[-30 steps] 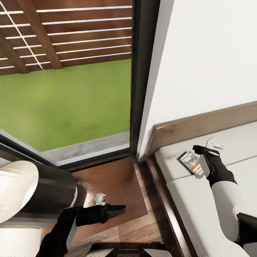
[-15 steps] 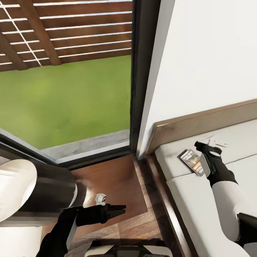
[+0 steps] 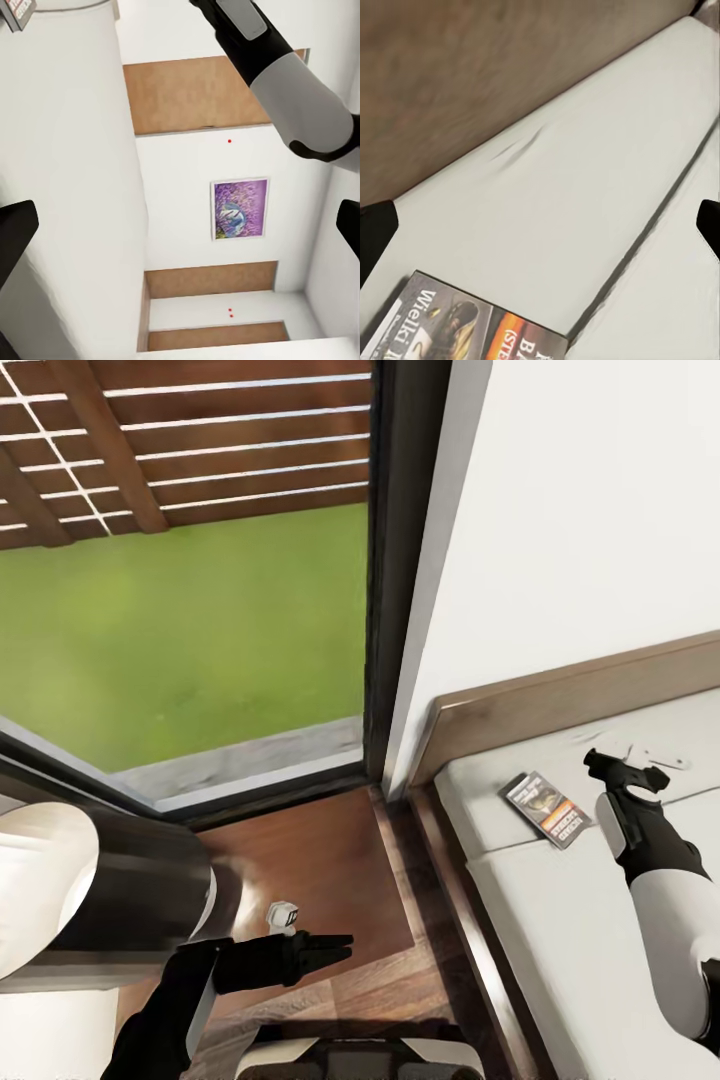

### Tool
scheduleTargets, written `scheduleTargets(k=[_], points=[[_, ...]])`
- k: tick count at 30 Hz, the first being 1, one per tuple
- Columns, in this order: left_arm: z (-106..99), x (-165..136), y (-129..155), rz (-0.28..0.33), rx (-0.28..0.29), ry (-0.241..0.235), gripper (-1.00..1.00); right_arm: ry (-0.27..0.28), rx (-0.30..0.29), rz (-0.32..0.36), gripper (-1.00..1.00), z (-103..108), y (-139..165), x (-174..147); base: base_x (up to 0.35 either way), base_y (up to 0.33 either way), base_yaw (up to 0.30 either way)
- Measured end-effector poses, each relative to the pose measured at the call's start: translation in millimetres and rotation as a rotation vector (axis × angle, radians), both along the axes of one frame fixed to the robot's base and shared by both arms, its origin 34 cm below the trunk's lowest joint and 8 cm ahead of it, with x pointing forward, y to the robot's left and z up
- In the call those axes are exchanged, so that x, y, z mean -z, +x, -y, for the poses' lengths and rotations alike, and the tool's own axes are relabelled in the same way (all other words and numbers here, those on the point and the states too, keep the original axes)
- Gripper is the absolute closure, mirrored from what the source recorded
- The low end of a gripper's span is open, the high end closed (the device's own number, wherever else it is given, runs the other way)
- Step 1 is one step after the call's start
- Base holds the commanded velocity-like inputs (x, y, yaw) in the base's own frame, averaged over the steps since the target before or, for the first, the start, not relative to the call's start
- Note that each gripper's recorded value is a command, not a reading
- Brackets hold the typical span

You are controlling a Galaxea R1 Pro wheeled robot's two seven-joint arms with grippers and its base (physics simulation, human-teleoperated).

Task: In the bedroom, move the book from the bed onto either nightstand, and place the two sandals side by side next to the bed.

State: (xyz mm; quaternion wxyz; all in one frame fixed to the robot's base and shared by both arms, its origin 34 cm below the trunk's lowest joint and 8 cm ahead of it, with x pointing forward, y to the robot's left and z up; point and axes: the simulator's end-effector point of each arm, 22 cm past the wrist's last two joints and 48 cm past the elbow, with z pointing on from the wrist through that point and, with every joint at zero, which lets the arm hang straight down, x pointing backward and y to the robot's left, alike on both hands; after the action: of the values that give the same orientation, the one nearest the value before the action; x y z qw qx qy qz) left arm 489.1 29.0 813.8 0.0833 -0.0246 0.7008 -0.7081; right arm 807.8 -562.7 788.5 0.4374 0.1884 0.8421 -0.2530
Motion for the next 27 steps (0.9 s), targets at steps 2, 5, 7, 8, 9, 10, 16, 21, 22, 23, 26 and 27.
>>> scheduleTargets(k=[2, 5, 7, 8, 9, 10, 16, 21, 22, 23, 26, 27], points=[[0, 1, 0, -0.002, 0.0, 0.0, -1.0, -0.006, 0.0, 0.004, -1.0, 2, 0, -1, 0.0, 0.0, 0.0], [0, 3, 0, -0.004, 0.0, 0.0, -1.0, -0.008, -0.001, 0.006, -1.0, 3, 1, 0, 0.0, 0.0, 0.0], [0, 5, 1, -0.004, 0.0, 0.0, -1.0, -0.008, -0.001, 0.006, -1.0, 3, 2, 2, 0.0, 0.0, 0.0], [0, 6, 1, -0.004, 0.0, 0.0, -1.0, -0.008, -0.001, 0.006, -1.0, 3, 2, 3, 0.0, 0.0, 0.0], [0, 6, 2, -0.004, 0.0, 0.0, -1.0, -0.008, -0.001, 0.006, -1.0, 3, 3, 4, 0.0, 0.0, 0.0], [0, 7, 2, -0.005, 0.0, 0.0, -1.0, -0.008, -0.001, 0.006, -1.0, 3, 3, 5, 0.0, 0.0, 0.0], [0, 13, 4, -0.004, 0.0, 0.0, -1.0, -0.008, -0.002, 0.003, -1.0, 3, 4, 11, 0.0, 0.0, 0.0], [1, 17, 5, -0.004, 0.001, -0.002, -1.0, -0.008, -0.001, 0.002, -1.0, 3, 6, 17, 0.0, 0.0, 0.0], [1, 18, 5, -0.004, 0.001, -0.002, -1.0, -0.007, -0.001, 0.001, -1.0, 3, 6, 18, 0.0, 0.0, 0.0], [1, 19, 6, -0.004, 0.001, -0.002, -1.0, -0.007, -0.001, 0.0, -1.0, 3, 6, 19, 0.0, 0.0, 0.0], [1, 22, 7, -0.003, 0.001, -0.002, -1.0, -0.007, 0.0, 0.0, -1.0, 3, 7, 22, 0.0, 0.0, 0.0], [1, 23, 7, -0.003, 0.001, -0.002, -1.0, -0.007, 0.0, 0.0, -1.0, 3, 7, 23, 0.0, 0.0, 0.0]])
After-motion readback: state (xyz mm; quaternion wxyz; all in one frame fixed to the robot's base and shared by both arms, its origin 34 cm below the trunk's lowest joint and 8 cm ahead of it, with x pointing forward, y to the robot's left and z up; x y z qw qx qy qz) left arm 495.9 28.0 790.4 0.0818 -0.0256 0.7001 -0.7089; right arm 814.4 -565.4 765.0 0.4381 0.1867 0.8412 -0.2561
